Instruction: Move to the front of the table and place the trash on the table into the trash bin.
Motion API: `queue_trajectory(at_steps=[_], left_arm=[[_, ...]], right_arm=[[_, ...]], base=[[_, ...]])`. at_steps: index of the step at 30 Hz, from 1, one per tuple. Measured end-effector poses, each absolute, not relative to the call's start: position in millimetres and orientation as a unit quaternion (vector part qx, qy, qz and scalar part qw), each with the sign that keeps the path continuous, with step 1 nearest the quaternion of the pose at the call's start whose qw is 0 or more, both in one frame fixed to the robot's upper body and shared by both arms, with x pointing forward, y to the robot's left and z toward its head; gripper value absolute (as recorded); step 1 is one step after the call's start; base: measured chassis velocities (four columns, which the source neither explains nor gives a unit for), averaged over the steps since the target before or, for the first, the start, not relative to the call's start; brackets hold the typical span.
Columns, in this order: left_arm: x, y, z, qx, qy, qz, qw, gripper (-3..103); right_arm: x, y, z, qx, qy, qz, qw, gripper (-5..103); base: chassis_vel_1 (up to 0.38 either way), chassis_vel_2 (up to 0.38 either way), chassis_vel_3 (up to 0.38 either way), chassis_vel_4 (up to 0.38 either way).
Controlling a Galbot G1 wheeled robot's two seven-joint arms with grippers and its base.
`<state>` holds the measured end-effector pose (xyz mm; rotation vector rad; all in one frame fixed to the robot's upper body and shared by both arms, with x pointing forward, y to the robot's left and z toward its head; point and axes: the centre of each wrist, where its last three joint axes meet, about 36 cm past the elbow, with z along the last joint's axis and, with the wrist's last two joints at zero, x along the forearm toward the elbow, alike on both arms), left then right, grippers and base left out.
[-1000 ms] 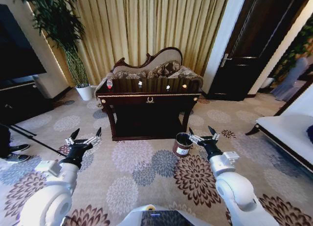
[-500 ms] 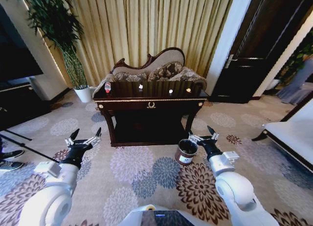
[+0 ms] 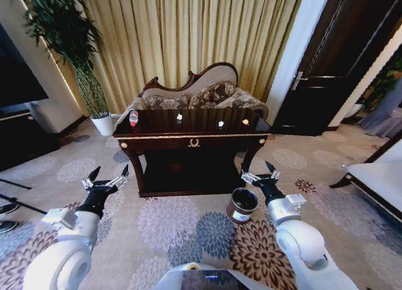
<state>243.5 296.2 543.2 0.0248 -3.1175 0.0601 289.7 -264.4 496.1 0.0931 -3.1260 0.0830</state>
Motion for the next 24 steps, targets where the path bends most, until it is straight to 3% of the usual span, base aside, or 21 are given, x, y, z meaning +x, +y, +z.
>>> queue_trajectory(at_steps=[24], left_arm=[[242.7, 290.6, 539.3, 0.003, -1.000, 0.022, 0.014, 100]], right_arm=[[291.2, -263.1, 493.7, 0.035, -0.999, 0.023, 0.004, 100]], base=[[-0.200, 0.199, 0.200, -0.192]])
